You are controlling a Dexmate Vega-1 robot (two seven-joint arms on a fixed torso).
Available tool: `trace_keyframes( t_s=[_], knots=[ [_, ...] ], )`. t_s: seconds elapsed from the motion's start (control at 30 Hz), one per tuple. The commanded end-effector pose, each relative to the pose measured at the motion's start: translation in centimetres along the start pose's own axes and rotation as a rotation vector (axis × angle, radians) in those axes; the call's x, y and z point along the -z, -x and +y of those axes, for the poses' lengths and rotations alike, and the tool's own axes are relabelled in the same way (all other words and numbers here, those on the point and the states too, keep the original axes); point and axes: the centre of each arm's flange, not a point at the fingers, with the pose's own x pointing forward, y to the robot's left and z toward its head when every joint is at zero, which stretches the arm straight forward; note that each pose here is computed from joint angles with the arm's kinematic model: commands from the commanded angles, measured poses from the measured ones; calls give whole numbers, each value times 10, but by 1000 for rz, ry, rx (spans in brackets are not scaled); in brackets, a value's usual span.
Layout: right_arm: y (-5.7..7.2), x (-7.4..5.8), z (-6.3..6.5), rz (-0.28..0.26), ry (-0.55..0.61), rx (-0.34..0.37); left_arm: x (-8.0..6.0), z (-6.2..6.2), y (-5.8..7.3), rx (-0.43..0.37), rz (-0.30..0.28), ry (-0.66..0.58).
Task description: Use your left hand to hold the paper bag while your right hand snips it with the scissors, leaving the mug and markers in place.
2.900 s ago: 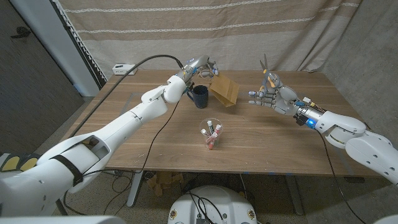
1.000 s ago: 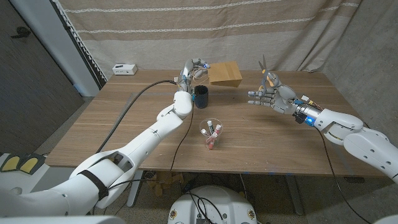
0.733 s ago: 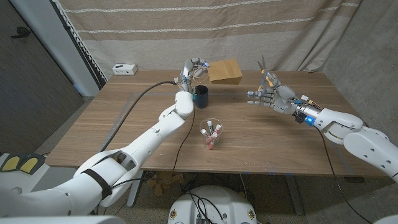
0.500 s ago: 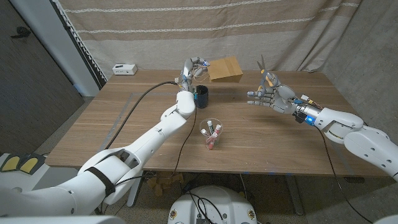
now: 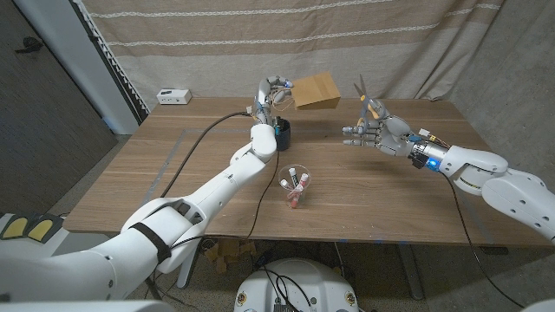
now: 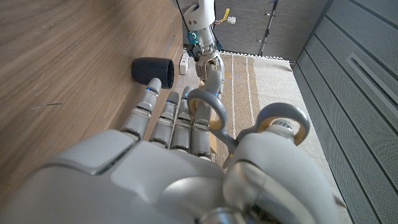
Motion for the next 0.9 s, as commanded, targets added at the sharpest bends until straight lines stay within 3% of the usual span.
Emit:
trace_keyframes(
  t_s=[0.03, 0.43, 0.9],
  knots=[
    [-7, -6, 4, 10, 4, -37, -2, -7, -5, -21, 1, 42],
    [-13, -8, 5, 24, 14, -74, 2, -22, 2, -48, 28, 96],
    [-11, -8, 5, 30, 11, -76, 4, -38, 8, -61, 28, 133]
  ],
)
